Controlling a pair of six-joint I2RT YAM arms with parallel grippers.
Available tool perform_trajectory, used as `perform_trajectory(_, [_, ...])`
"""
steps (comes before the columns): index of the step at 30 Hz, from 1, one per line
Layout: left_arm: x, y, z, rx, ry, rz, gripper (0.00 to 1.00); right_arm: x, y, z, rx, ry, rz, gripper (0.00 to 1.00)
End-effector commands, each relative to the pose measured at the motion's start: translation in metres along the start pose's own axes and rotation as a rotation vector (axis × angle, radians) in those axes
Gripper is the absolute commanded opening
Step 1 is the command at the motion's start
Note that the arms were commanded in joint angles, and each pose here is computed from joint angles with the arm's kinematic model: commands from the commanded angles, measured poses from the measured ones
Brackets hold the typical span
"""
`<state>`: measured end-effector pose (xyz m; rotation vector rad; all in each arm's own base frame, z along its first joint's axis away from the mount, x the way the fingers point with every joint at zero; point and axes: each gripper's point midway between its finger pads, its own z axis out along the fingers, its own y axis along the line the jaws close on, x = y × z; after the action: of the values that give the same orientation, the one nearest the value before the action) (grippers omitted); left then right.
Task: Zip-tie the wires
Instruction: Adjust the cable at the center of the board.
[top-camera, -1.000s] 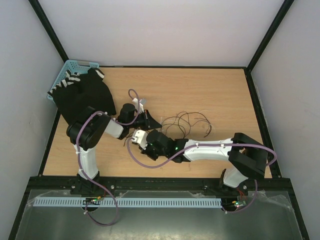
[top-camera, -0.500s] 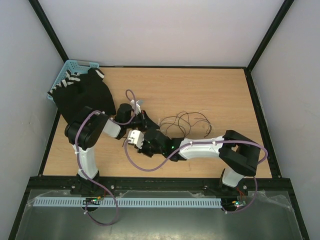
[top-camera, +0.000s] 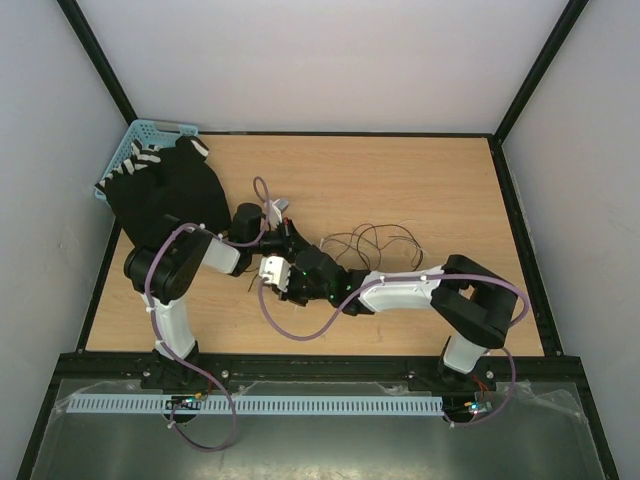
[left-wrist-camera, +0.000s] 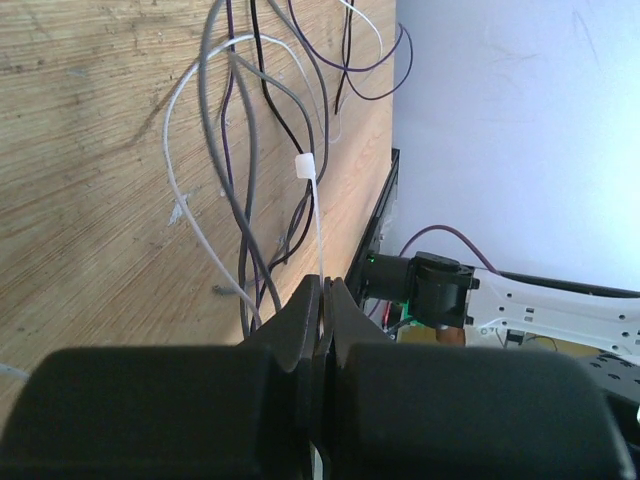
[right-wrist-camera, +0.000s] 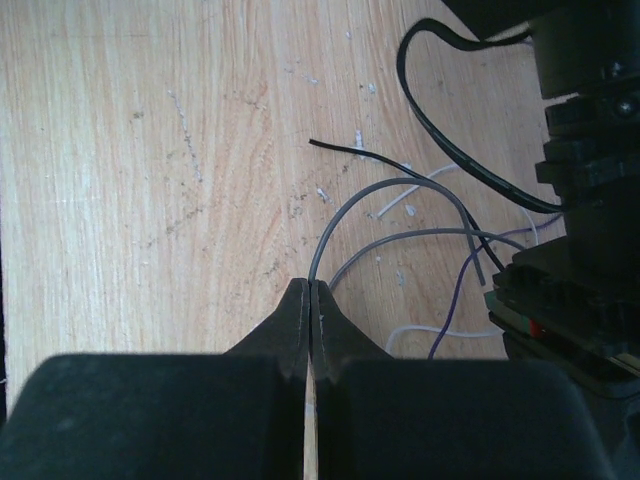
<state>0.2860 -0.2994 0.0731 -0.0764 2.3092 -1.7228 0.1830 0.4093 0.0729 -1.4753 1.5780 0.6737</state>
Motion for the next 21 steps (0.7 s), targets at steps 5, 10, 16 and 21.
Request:
perform_trajectory(5, [-0.005,-0.013,-0.002,0.030,0.007,-0.006,0.00,-0.005,-0.002,0.005,-0.047,-0.059,0.001,0.41])
perform_trajectory(10, [-0.007,-0.013,0.000,0.033,0.010,0.002,0.00,-0.007,-0.002,0.002,-0.050,-0.041,0.027,0.68])
perform_trajectory(16, [-0.008,-0.007,0.003,0.020,0.005,-0.007,0.00,-0.029,-0.008,-0.031,0.018,-0.116,0.045,0.83])
perform_trajectory(21, [-0.008,-0.004,0.004,0.013,0.001,-0.013,0.00,-0.033,-0.025,-0.078,0.191,-0.227,0.036,0.99])
